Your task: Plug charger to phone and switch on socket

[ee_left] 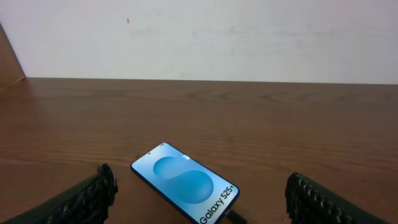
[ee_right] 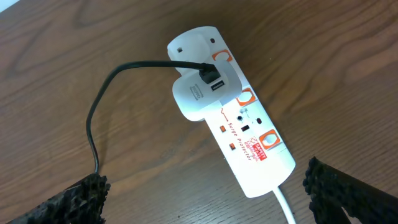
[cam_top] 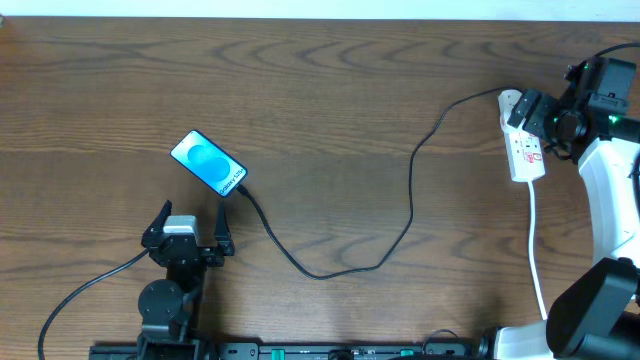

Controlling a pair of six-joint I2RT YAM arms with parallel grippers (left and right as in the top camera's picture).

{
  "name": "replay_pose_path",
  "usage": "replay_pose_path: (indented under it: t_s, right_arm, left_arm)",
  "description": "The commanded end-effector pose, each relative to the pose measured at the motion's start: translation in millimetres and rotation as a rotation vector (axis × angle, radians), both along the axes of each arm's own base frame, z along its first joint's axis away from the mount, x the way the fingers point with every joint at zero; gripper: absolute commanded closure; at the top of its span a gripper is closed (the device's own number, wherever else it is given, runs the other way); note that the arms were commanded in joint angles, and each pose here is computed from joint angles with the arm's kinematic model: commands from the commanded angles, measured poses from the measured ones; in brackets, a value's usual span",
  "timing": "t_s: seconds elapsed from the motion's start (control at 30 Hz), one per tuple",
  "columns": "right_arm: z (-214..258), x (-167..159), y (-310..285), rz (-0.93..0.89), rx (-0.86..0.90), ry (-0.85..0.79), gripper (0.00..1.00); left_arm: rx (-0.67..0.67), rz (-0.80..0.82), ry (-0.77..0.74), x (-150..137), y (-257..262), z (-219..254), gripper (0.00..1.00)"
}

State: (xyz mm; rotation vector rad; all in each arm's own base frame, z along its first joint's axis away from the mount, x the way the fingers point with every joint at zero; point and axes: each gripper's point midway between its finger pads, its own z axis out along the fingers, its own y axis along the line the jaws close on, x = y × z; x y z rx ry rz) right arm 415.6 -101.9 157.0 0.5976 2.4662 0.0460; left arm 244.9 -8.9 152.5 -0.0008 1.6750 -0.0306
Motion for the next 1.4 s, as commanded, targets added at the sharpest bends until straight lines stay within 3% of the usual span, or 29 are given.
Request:
replay_pose_path:
  t_s: [0.0,0.93,1.2,1.37]
  right_arm:
    - [4.0,-1.5,-1.6,-0.015,-0.001,-0.010,0.01]
    - [2.7,-4.7,-2.5,-0.018,-0.009,0.004,0.01]
    - [21.7,5.1,13.0,0.019,-0.051,-0.118,0.01]
    - [4.5,-11.0,22.0,0.024,-0.085,-0.186,0.01]
  left_arm:
    - [-0.005,0.017,0.054,-1.3,2.7,-16.7,0.11]
    - [-0.005,0.017,0.054,-1.3,2.7,-16.7,0.12]
    - [-0.005,0.017,0.054,-1.3,2.8,-16.7,0.12]
    - [-0.005,0.017,0.054,-1.3,2.7,-16.7,0.12]
